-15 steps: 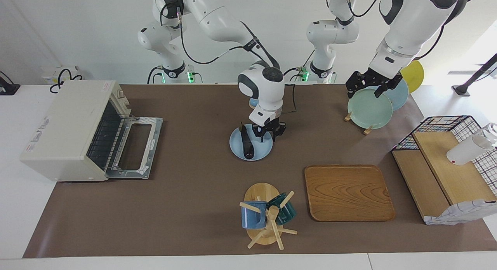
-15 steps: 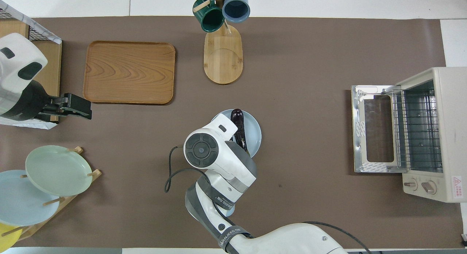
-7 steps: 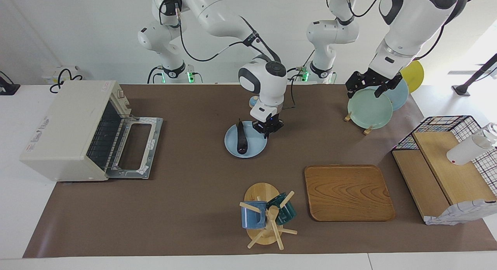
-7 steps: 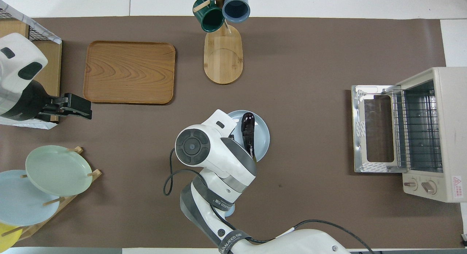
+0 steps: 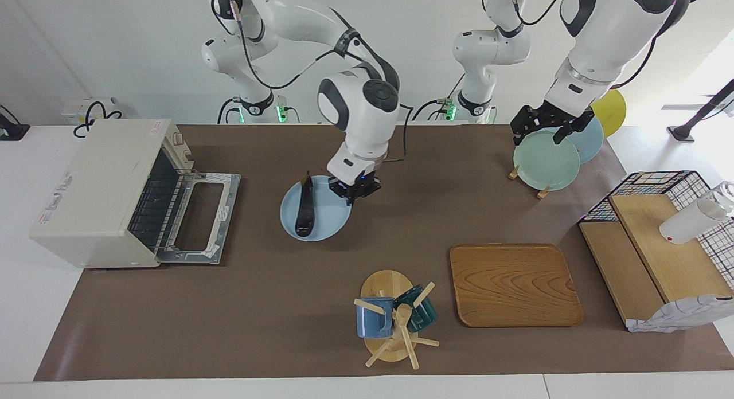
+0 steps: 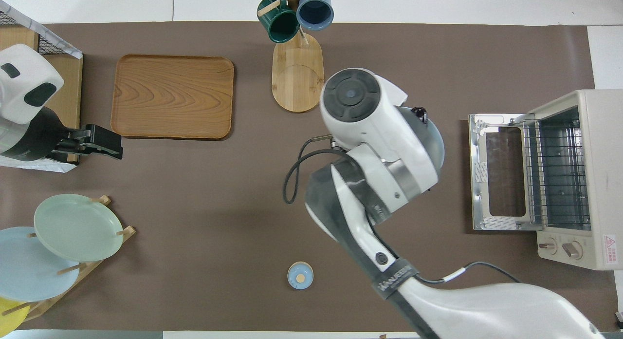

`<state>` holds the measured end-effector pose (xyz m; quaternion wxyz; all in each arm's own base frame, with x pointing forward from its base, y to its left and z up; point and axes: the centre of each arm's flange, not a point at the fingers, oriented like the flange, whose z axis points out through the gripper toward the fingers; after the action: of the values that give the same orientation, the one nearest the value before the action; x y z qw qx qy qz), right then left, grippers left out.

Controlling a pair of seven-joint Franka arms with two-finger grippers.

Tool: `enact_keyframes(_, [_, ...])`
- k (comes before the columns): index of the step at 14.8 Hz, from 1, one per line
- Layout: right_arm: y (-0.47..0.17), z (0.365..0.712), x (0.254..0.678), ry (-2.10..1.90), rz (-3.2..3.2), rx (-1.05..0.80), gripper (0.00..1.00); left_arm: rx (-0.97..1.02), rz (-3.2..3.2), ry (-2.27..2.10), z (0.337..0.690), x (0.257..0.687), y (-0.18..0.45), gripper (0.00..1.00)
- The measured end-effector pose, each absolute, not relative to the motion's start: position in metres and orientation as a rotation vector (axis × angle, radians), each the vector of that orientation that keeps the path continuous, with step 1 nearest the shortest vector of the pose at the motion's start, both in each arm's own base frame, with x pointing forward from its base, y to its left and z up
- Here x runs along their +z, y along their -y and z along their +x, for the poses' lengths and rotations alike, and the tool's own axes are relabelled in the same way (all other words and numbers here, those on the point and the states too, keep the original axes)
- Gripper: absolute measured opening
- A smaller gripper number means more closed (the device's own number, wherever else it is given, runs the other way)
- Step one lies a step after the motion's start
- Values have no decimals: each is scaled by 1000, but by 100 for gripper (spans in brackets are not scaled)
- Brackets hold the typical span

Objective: Put eggplant into oven
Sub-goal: 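Carry the eggplant with the right gripper toward the open oven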

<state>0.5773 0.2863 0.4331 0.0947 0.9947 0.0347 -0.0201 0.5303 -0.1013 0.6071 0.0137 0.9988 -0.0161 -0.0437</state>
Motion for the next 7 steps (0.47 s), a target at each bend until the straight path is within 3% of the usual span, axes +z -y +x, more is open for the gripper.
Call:
enact_keyframes(3, [-194,574,434,-97,2911,-133,3,-135,3111,50,530,607,101,100])
enact_keyframes(7, [-117,555,426,-72,2891,-210,3,-135,3110,23,532,607,92,100])
